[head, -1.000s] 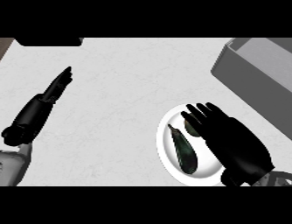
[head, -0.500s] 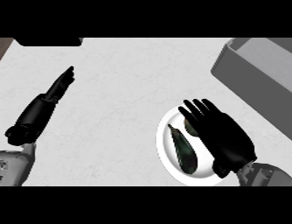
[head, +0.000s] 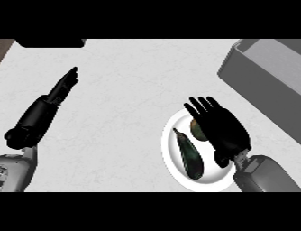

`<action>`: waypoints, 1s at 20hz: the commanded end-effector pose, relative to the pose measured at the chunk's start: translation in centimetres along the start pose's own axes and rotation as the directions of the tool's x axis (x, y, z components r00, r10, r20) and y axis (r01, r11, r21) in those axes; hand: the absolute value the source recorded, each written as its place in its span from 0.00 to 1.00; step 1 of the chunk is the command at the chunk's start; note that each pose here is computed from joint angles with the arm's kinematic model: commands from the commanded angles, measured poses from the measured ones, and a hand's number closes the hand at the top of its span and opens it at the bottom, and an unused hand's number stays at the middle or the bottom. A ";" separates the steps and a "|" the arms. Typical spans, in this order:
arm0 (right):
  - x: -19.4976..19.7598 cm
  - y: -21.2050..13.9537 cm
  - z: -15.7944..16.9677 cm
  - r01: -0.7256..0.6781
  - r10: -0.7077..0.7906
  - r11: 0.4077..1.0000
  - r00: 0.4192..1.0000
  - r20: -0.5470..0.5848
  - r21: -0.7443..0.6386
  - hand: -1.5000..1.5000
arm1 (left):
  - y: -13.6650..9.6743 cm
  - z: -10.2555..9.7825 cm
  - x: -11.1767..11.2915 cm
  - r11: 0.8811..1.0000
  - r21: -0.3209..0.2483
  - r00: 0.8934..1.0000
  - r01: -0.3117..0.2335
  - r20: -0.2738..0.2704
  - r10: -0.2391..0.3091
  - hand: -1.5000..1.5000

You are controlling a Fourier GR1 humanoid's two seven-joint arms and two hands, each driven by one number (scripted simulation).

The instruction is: Pick the squash from the plate and place it in the cardboard box

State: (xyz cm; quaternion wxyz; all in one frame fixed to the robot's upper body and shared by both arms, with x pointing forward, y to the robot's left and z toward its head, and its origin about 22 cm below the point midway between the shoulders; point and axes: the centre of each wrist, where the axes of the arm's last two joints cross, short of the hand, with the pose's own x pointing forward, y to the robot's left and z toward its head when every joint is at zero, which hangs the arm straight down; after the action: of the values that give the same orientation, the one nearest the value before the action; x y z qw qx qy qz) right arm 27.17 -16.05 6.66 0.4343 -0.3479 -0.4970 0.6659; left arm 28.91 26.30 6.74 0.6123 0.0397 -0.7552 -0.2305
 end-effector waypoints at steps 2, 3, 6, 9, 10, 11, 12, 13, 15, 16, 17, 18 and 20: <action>1.4 0.5 0.7 0.004 -0.004 1.000 1.000 0.029 0.011 0.00 | 1.2 0.3 1.0 1.000 0.006 1.000 0.002 0.010 -0.003 0.50; -0.6 1.5 0.3 0.008 -0.009 1.000 0.999 0.033 0.025 0.00 | 1.3 0.9 0.3 1.000 0.012 1.000 0.021 -0.004 -0.021 0.50; -1.1 2.7 -2.5 0.017 -0.019 0.999 0.999 0.032 0.048 0.00 | 0.8 1.6 -1.3 1.000 0.000 1.000 0.000 0.018 0.000 0.50; 1.0 3.7 -0.4 0.008 -0.007 0.999 1.000 -0.014 0.033 0.00 | -0.8 -0.7 1.0 1.000 0.006 1.000 -0.005 0.004 0.005 0.50; -0.6 3.2 -3.1 -0.007 0.008 1.000 1.000 -0.024 0.021 0.00 | -0.5 -0.5 0.0 1.000 0.004 1.000 0.000 -0.002 0.000 0.50; -0.6 4.0 -2.1 -0.013 0.015 0.999 0.999 -0.041 0.033 0.00 | -0.5 0.2 -0.6 1.000 0.006 1.000 -0.009 0.006 0.009 0.50; -0.9 2.8 -2.4 0.000 0.001 1.000 0.999 -0.044 0.023 0.00 | -0.5 1.5 0.1 1.000 0.013 1.000 0.017 0.014 -0.017 0.50; -0.5 3.7 -3.5 -0.018 0.020 0.999 0.999 -0.045 0.044 0.00 | 1.2 -1.0 1.0 1.000 0.008 1.000 0.018 0.008 -0.018 0.50; -1.2 5.9 -2.7 -0.018 0.020 0.999 0.998 -0.056 0.033 0.00 | 0.9 0.4 -0.5 1.000 0.002 1.000 -0.007 0.026 0.007 0.50; -0.6 5.6 -3.1 -0.018 0.020 0.999 0.999 -0.050 0.042 0.00 | -0.3 0.8 -1.4 1.000 -0.001 1.000 0.008 0.016 -0.008 0.50; -2.8 3.5 -3.6 0.006 -0.004 1.000 0.999 -0.047 0.029 0.00 | -0.2 -0.4 -1.1 1.000 -0.010 1.000 0.005 -0.003 -0.005 0.50; -1.9 3.3 -2.7 0.023 -0.021 0.999 0.999 -0.044 0.038 0.00 | 1.4 1.5 -0.8 1.000 0.009 1.000 0.001 0.004 -0.001 0.50; -4.4 5.4 -3.3 0.010 -0.007 0.997 0.999 -0.043 0.082 0.00 | 1.3 -0.4 -1.9 1.000 0.008 1.000 0.015 0.001 -0.015 0.50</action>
State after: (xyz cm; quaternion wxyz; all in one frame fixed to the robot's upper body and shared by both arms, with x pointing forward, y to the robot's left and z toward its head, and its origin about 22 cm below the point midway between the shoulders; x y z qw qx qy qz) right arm 29.54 -17.37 1.66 0.4544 -0.3504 -0.4713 0.6698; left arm 29.19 27.37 6.56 0.6093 0.0433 -0.7570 -0.2321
